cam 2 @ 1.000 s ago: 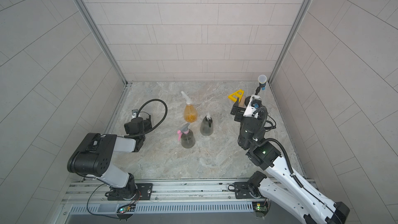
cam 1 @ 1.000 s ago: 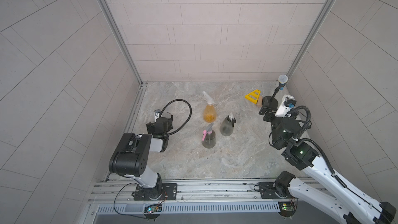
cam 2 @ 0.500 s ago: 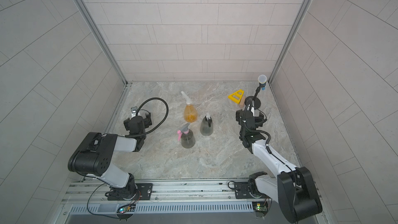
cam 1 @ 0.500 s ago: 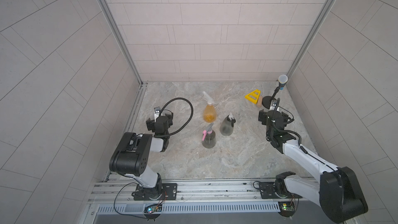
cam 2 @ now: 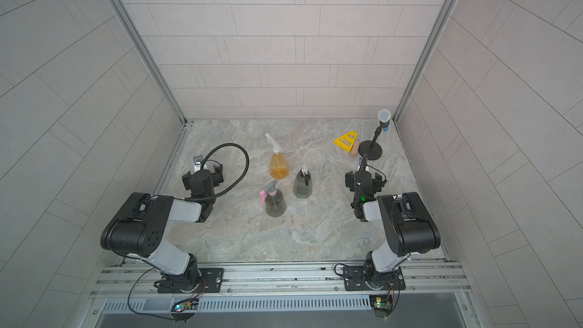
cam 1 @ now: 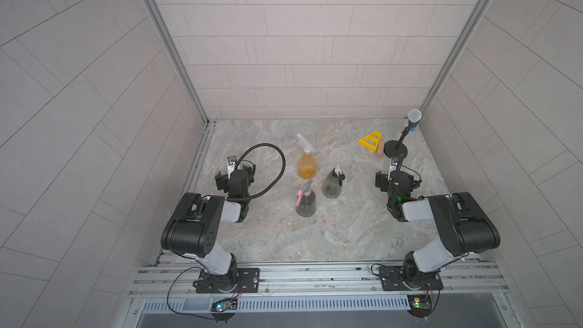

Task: Attach spray nozzles to spray bottles
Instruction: Reset both arms

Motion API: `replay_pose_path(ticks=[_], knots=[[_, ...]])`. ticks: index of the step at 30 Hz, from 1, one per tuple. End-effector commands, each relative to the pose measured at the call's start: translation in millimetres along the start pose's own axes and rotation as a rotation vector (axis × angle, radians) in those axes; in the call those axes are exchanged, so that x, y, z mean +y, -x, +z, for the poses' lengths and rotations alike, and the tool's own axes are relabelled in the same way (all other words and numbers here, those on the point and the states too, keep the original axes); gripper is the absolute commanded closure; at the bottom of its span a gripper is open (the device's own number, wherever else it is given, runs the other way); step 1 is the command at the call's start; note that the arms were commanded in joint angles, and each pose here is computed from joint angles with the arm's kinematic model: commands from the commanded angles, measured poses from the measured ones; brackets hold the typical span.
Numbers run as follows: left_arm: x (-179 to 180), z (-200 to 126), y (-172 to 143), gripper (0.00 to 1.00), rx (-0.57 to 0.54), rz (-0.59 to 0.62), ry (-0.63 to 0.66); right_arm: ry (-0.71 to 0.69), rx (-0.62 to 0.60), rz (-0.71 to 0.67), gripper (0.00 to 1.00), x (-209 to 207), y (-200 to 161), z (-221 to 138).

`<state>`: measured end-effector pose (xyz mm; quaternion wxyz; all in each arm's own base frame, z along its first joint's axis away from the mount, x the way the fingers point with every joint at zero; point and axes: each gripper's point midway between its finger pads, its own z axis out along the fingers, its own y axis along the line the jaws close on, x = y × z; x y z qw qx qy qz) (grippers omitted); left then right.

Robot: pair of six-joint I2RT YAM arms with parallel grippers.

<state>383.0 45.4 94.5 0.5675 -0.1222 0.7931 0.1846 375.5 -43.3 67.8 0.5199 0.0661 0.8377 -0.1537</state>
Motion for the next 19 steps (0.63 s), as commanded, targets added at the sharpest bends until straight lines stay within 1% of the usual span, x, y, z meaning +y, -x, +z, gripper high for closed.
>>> replay_pose_path(ticks=[1,2,4,5,7,10,12,19], knots=[[1.3,-1.2,1.9,0.0,-0.017,-0.002,0.011,0.022,-0.134,0.043,0.0,2.0,30.4,-1.7],[0.6,-1.4,2.0,0.0,-0.017,-0.002,0.01,0.015,-0.141,0.044,0.0,1.8,28.9,-2.0],[1.3,-1.0,2.5,0.0,-0.018,-0.003,0.012,0.02,-0.086,0.027,0.0,2.7,26.1,-2.2],[1.1,-1.1,2.5,0.0,-0.018,-0.003,0.011,0.02,-0.09,0.033,0.0,2.2,26.6,-2.6],[0.7,-1.3,2.8,0.0,-0.019,-0.002,0.01,0.014,-0.145,0.044,0.0,1.5,29.1,-3.4],[0.8,-0.2,1.6,0.0,-0.013,0.0,0.012,0.004,-0.125,0.042,0.0,-0.5,27.3,-4.6],[1.2,0.8,1.1,0.0,-0.01,0.0,0.014,-0.002,-0.141,0.045,0.0,-1.3,28.4,-4.2],[1.2,-0.4,1.4,0.0,-0.013,-0.002,0.011,-0.012,-0.135,0.048,0.0,-3.0,27.7,-4.0]])
